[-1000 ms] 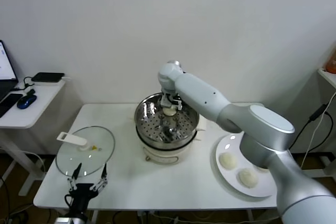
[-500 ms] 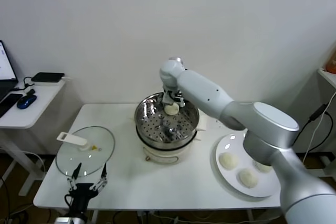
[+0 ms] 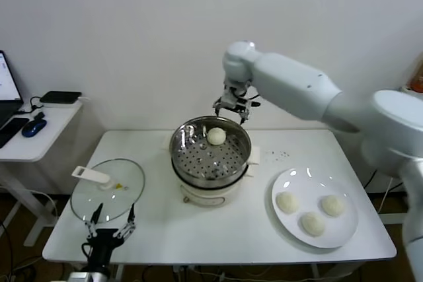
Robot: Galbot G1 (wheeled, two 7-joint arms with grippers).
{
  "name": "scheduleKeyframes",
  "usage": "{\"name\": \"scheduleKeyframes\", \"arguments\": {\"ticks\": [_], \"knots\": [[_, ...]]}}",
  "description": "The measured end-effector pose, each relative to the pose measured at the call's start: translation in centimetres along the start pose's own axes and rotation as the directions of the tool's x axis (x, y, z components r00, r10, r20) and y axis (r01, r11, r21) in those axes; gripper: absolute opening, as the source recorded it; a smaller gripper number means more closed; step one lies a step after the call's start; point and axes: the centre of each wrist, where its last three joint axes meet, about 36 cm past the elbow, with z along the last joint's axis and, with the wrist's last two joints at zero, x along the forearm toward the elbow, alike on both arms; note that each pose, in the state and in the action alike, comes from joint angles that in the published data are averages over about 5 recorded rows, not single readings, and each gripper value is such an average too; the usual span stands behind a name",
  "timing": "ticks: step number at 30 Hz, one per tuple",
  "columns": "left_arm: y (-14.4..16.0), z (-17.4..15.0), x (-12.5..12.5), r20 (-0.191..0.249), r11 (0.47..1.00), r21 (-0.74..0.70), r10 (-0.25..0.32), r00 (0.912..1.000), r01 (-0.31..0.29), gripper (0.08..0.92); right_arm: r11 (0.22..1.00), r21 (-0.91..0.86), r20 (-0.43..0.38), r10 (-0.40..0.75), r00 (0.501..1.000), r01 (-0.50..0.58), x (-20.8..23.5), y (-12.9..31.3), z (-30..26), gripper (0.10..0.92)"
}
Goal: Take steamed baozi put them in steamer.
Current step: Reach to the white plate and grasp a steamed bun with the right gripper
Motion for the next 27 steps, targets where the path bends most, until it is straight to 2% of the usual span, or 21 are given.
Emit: {"name": "scheduleKeyframes", "arguments": {"ticks": [5, 13, 20, 27], "knots": [[-0.4, -0.1, -0.2, 0.004, 1.000, 0.006, 0.010, 0.9999, -0.010, 0.823, 0.966, -0.258, 0.082, 0.040, 0.996, -0.018, 2.0, 5.5, 2.5, 0.823], [-0.5, 0.0, -0.1, 0.005, 1.000, 0.003, 0.021, 0.9998, -0.021, 0.823, 0.810, -0.586, 0.160, 0.069, 0.985, 0.038, 1.5, 15.7, 5.3, 0.823], [-0.6, -0.2, 0.0, 0.008, 1.000, 0.000, 0.025, 0.9997, -0.025, 0.823, 0.667, -0.737, 0.214, 0.073, 0.974, 0.111, -2.2, 23.3, 4.7, 0.823], [-0.4, 0.0, 0.2, 0.001, 1.000, -0.004, 0.021, 0.9998, -0.021, 0.823, 0.573, -0.796, 0.268, 0.048, 0.962, 0.193, -7.5, 27.9, 2.6, 0.823]]}}
